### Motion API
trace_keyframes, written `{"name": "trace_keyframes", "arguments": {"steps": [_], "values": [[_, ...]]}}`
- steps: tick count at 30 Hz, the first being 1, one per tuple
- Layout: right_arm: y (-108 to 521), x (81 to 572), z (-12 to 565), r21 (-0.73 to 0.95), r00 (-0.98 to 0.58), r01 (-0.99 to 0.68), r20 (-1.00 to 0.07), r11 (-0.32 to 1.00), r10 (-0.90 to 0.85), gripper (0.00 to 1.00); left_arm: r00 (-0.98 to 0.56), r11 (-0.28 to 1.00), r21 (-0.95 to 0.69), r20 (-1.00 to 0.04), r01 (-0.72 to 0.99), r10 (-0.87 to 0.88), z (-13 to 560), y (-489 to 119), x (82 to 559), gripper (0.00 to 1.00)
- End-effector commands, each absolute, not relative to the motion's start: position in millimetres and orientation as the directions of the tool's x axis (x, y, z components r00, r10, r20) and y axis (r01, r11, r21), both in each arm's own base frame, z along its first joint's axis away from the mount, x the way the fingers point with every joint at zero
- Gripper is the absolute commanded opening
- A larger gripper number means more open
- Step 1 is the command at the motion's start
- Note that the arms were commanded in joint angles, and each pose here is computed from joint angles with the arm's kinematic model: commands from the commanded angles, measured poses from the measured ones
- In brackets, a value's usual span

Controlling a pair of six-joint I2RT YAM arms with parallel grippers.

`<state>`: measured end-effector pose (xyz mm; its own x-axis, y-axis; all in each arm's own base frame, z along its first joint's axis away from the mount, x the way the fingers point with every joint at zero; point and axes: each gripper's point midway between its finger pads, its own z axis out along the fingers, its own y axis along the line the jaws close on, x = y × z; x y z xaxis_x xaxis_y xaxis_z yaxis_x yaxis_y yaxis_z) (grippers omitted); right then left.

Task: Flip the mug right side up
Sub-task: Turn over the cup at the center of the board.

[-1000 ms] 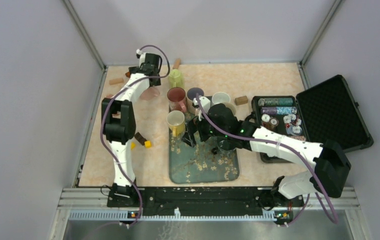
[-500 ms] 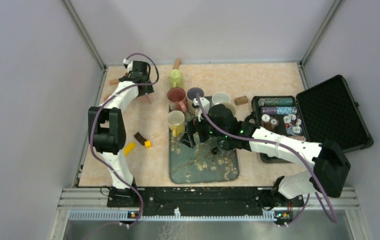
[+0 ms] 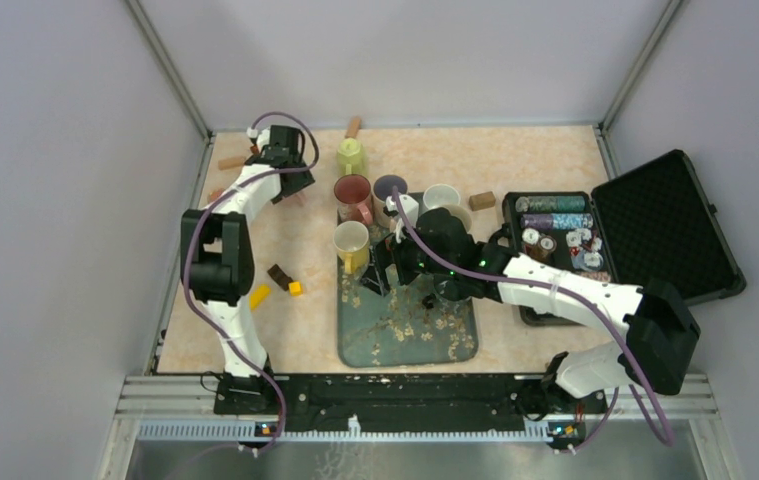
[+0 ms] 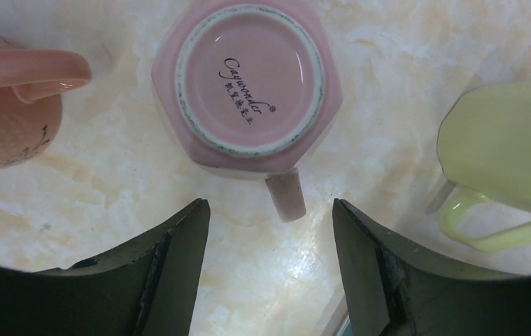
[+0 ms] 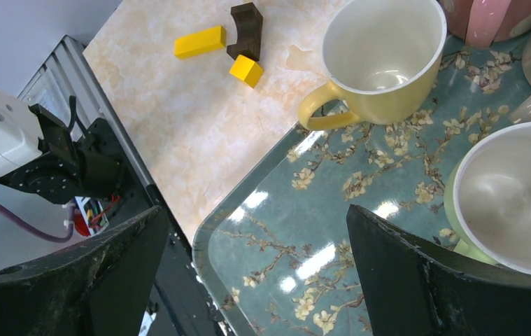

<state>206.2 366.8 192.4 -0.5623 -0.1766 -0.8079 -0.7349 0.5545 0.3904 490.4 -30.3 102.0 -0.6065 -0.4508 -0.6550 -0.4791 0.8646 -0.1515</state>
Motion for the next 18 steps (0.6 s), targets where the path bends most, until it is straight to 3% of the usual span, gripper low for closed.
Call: {"name": "trace_keyframes", "arguments": {"steps": [1,13,18], "values": [[365,212,200,0.388,-0.548,-0.733,-0.823,0.559,-0.148,0.99,-0.543,0.825,-0.220,-0.661,-0.520,-0.518,100,-35,513,0.69],[361,211,198,0.385,-0.550,-0.729,-0.822,0.566,-0.149,0.99,-0.557,0.816,-0.182,-0.648,-0.548,-0.519,83,-30,517,0.35],[360,211,196,0.383,-0.552,-0.726,-0.820,0.571,-0.153,0.99,-0.561,0.824,-0.195,-0.647,-0.532,-0.516,84,-33,517,0.13]]}}
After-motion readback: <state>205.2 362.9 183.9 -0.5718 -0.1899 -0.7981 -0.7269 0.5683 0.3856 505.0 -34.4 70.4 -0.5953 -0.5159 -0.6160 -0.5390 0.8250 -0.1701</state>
